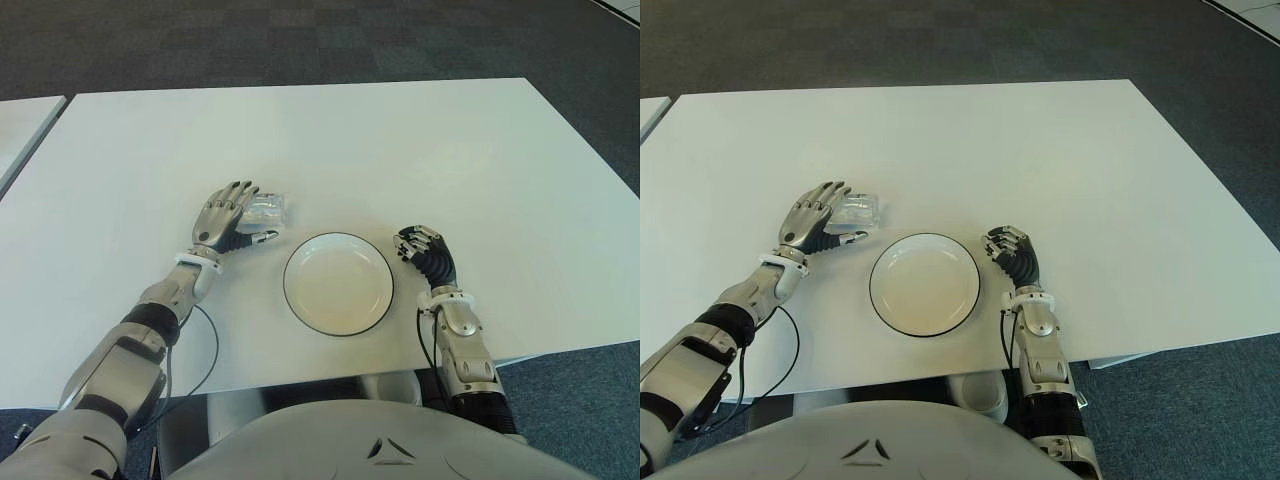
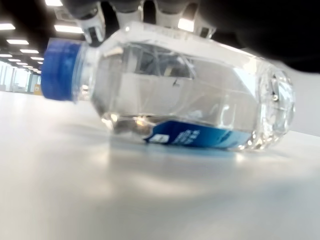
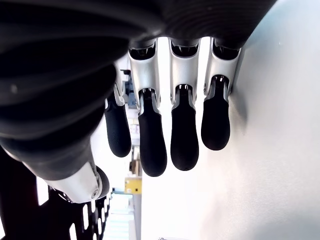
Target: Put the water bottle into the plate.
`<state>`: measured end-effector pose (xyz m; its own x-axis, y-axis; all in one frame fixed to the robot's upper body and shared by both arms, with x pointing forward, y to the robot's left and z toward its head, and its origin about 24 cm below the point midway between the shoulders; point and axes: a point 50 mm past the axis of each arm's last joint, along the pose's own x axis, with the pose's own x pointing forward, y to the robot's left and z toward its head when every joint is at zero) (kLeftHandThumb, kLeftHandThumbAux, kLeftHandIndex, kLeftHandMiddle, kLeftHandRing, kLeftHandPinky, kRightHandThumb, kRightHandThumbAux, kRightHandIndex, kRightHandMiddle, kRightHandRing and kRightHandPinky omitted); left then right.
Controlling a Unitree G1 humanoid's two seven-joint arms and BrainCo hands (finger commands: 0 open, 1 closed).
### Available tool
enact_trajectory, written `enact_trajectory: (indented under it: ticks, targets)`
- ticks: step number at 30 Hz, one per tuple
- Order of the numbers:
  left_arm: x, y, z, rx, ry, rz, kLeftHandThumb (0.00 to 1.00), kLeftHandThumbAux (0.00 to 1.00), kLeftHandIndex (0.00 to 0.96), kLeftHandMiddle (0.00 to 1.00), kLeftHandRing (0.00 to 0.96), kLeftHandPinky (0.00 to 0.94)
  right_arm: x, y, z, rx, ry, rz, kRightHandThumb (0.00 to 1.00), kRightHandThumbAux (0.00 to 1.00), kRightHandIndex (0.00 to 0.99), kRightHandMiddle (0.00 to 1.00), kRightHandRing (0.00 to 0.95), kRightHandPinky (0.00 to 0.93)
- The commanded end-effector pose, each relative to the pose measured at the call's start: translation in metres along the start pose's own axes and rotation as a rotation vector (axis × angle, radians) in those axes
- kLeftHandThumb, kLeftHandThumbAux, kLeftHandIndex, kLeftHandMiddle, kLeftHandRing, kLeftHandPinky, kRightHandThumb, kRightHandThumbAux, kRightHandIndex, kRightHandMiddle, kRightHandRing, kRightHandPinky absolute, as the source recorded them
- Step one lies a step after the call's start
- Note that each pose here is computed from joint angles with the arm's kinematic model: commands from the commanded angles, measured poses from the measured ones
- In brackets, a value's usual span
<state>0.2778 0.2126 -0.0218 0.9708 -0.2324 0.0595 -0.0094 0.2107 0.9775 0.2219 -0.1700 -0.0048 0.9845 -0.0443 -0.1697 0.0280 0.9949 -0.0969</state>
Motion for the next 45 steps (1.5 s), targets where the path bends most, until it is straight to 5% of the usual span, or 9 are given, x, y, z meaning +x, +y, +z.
enact_trajectory:
  ticks: [1, 45]
  targets:
    - [-0.004, -0.014, 0.002, -0.002, -0.002, -0.103, 0.531, 0.176, 0.0, 0.0, 0.0, 0.0, -0.006, 0.0, -0.013, -0.004, 0.065, -0.003, 0.705, 0.731, 0.43, 0.588, 0.594, 0.606]
    - [0.01, -0.012, -0.03, 0.152, 0.154, -0.424, 0.505, 0.279, 0.0, 0.0, 0.0, 0.0, -0.007, -0.001, -0.012, 0.002, 0.059, -0.017, 0.704, 0.732, 0.43, 0.584, 0.591, 0.604]
